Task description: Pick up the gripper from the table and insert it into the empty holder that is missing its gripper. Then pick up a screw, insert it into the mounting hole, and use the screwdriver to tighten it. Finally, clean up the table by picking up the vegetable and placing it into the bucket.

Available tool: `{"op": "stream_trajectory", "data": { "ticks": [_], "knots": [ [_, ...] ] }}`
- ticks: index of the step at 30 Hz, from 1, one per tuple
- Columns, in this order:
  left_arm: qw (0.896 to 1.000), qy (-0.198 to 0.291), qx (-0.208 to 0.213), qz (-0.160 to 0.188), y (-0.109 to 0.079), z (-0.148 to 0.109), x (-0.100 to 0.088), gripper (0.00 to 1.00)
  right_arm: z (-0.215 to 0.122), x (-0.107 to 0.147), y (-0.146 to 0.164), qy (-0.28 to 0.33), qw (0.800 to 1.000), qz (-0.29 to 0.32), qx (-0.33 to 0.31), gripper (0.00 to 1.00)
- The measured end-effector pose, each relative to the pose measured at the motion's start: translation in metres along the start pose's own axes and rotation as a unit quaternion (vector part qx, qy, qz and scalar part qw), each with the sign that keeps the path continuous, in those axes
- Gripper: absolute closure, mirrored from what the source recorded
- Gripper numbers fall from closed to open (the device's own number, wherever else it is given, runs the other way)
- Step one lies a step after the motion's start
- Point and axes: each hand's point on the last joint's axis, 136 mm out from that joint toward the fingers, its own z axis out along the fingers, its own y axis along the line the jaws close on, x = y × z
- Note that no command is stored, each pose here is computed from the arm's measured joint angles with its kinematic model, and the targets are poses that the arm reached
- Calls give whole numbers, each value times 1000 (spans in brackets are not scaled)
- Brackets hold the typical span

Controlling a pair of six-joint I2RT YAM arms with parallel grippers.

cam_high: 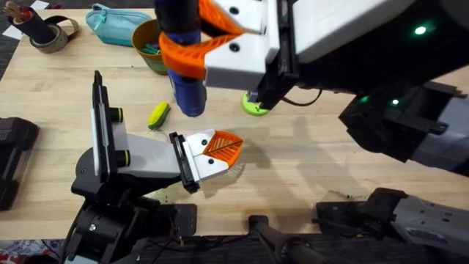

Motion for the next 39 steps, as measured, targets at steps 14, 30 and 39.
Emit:
{"op": "stream_trajectory", "data": {
  "ticks": [14,30,39],
  "knots": [
    [1000,0,0,0,0,0,0,981,0,-8,6,17,998,7,-67,947],
    [1000,0,0,0,0,0,0,981,0,-67,7,24,979,5,-203,948],
    [1000,0,0,0,0,0,0,981,1,-53,11,41,972,20,-230,947]
  ]
}}
